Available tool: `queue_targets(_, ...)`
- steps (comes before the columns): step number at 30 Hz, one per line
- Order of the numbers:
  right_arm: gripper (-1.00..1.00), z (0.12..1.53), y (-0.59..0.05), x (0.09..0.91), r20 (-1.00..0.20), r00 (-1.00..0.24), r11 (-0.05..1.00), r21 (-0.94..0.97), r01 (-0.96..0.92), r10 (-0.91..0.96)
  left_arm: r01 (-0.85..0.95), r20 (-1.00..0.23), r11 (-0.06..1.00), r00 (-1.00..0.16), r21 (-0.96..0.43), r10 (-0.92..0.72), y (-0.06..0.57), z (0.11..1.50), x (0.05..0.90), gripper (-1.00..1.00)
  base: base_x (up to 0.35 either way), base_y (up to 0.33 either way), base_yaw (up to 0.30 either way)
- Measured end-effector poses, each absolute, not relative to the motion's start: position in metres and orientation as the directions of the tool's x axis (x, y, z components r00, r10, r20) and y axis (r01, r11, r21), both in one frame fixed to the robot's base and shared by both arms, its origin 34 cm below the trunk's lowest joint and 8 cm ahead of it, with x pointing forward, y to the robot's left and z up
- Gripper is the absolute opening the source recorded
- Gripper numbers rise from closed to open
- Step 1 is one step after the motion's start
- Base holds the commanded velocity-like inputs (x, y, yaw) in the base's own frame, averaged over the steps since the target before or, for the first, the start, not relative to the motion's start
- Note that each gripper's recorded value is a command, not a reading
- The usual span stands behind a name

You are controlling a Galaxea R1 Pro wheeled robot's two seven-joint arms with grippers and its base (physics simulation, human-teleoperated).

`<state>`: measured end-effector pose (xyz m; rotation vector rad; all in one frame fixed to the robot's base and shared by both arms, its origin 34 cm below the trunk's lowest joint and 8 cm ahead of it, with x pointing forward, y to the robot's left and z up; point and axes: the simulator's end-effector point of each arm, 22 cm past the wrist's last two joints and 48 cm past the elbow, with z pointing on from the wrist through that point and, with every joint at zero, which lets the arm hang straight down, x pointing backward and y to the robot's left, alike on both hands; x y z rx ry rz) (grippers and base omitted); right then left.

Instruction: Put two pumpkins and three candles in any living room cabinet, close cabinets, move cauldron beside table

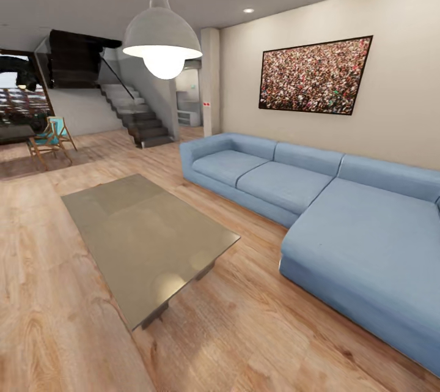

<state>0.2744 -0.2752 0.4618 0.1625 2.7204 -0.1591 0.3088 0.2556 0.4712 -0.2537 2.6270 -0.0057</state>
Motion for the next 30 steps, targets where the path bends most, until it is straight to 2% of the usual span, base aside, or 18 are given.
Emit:
queue_targets(13,1.0,0.4619,-0.2759,0.2744,-0.406,-0.91,0.987,-0.088,0.137,0.09,-0.179,-0.479,0.983,-0.859,-0.05,-0.181,0.2557,0.4713,0.3087,1.0,-0.014,0.0,0.282)
queue_targets(23,1.0,0.4618,-0.2761,0.2744,-0.405,-0.91,0.987,-0.089,0.137,0.09,-0.179,-0.479,0.982,-0.859,-0.05,-0.181,0.2558,0.4712,0.3087,1.0,-0.205,0.0,0.287)
queue_targets(30,1.0,0.462,-0.2764,0.2743,-0.406,-0.91,0.987,-0.089,0.138,0.09,-0.178,-0.479,0.983,-0.859,-0.051,-0.18,0.2554,0.4713,0.3088,1.0,-0.026,0.0,0.079)
